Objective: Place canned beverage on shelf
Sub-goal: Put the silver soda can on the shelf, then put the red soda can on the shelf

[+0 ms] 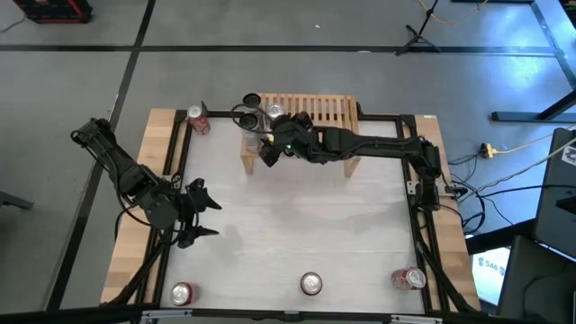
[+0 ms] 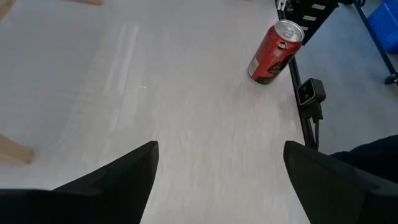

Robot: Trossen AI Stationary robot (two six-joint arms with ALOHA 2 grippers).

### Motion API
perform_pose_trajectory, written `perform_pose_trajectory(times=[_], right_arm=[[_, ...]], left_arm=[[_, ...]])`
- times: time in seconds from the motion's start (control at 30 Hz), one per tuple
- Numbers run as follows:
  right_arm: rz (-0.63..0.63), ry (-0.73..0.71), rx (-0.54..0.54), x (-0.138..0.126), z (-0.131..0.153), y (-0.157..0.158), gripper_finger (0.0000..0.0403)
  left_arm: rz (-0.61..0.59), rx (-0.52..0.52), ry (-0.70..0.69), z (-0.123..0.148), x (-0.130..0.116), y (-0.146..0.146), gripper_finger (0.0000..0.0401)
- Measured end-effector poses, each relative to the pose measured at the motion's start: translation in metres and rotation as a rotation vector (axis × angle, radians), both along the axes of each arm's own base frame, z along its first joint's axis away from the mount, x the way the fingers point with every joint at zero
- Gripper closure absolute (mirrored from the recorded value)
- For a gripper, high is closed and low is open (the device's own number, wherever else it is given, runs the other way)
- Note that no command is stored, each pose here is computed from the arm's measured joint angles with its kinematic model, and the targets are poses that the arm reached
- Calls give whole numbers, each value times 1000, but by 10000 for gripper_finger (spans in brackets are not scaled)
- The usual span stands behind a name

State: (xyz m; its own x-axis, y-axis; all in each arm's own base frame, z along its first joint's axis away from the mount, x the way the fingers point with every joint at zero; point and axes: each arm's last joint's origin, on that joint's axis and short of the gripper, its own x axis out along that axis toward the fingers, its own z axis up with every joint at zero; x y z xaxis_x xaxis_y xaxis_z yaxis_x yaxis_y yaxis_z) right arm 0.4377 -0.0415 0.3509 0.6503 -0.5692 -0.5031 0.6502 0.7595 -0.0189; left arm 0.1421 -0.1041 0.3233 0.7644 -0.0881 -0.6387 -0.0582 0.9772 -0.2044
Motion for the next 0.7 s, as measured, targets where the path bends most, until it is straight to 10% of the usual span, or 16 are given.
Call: perform_pose_trajectory(times=[0.33,0.7], right_arm=[[17,13,-19,-14,44,2,50],[419,85,160,-59,94,75,50]], left_arm=[[-1,0,0,0,0,0,67],[2,-42,-57,5,4,-3,67]])
